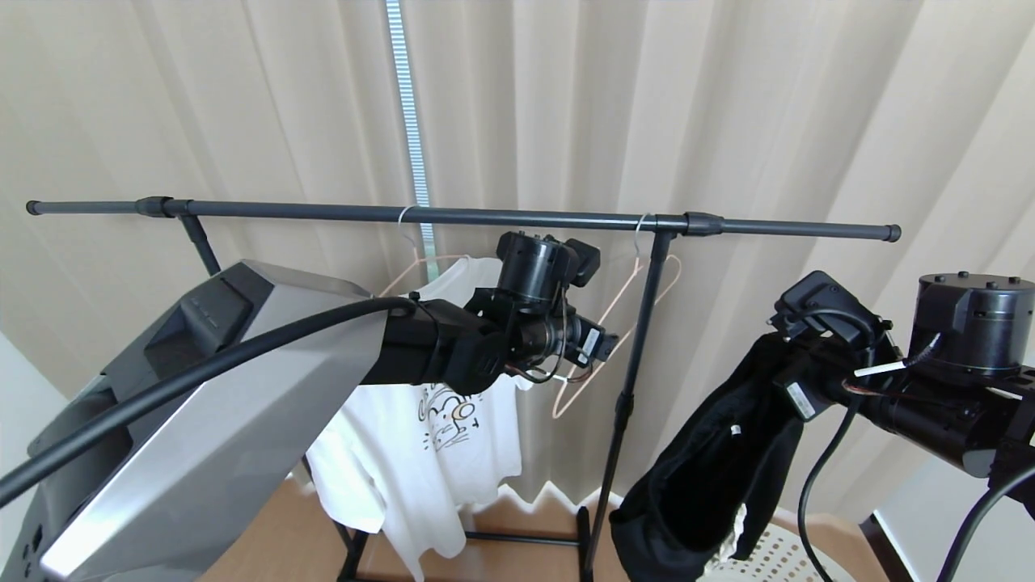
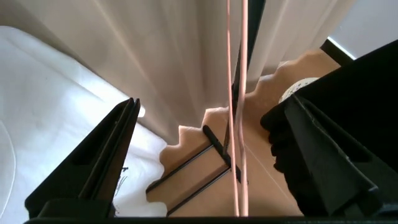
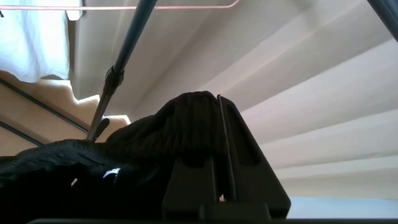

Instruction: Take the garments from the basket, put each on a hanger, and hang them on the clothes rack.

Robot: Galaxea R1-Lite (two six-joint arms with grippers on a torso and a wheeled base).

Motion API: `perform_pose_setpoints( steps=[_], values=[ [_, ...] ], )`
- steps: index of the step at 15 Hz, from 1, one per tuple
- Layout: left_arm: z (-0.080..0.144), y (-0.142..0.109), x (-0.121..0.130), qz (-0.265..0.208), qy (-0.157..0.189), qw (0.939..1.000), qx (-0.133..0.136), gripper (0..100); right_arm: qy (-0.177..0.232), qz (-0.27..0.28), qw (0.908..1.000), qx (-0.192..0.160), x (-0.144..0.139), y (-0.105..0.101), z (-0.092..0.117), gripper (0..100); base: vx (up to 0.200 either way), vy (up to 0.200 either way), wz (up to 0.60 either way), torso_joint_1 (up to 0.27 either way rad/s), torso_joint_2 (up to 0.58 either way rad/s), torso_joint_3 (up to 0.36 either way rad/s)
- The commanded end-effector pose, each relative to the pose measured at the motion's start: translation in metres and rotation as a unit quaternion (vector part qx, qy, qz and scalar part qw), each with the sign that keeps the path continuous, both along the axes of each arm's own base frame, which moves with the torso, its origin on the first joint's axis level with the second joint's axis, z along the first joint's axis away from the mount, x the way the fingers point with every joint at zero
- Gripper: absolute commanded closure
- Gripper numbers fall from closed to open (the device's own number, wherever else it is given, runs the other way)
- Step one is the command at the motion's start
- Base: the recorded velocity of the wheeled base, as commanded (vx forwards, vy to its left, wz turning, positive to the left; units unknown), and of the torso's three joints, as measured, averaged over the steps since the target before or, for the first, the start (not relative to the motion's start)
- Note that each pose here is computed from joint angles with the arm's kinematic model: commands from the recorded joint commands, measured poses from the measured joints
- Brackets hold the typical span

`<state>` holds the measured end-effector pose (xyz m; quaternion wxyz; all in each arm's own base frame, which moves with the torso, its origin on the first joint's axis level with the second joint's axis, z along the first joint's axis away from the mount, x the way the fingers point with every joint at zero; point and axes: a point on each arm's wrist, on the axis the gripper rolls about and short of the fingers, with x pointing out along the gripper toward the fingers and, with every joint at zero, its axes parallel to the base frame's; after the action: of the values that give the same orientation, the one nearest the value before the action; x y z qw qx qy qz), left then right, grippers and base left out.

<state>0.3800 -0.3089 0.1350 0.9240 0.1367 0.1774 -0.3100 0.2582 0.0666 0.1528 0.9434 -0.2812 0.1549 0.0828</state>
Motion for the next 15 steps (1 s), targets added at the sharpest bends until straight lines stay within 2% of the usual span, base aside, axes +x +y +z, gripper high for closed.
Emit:
perform_pose_setpoints(
  steps=[1, 3, 6, 13, 14, 15],
  values=[
    [-0.009, -0.001, 0.002, -0.001, 0.005, 1.0000, 0.008, 0, 0.001, 0.000, 1.0000, 0.000, 0.000, 0.000, 0.000, 100, 0.000, 0.000, 0.00, 0.000, 0.00, 0.000],
    [-0.011, -0.001, 0.005, -0.003, 0.000, 0.9999, 0.014, 0, 0.000, 0.000, 1.0000, 0.000, 0.000, 0.000, 0.000, 100, 0.000, 0.000, 0.00, 0.000, 0.00, 0.000],
    [-0.023, -0.009, 0.017, -0.001, -0.020, 0.9998, 0.000, 0, 0.000, 0.000, 1.0000, 0.000, 0.000, 0.000, 0.000, 100, 0.000, 0.000, 0.00, 0.000, 0.00, 0.000],
    [-0.036, -0.015, 0.027, 0.002, -0.022, 0.9998, 0.000, 0, -0.001, 0.000, 1.0000, 0.000, 0.001, 0.000, 0.000, 100, 0.000, 0.000, 0.00, 0.000, 0.00, 0.000],
    [-0.036, -0.015, 0.026, 0.002, -0.023, 0.9997, 0.000, 100, -0.001, 0.000, 1.0000, 0.000, 0.001, 0.000, 0.000, 100, 0.000, 0.000, 0.00, 0.000, 0.00, 0.000],
    [-0.036, -0.015, 0.025, 0.002, -0.021, 0.9998, 0.002, 100, 0.000, 0.000, 1.0000, 0.000, 0.001, 0.001, 0.000, 100, 0.000, 0.000, 0.00, 0.000, 0.00, 0.000]
  ],
)
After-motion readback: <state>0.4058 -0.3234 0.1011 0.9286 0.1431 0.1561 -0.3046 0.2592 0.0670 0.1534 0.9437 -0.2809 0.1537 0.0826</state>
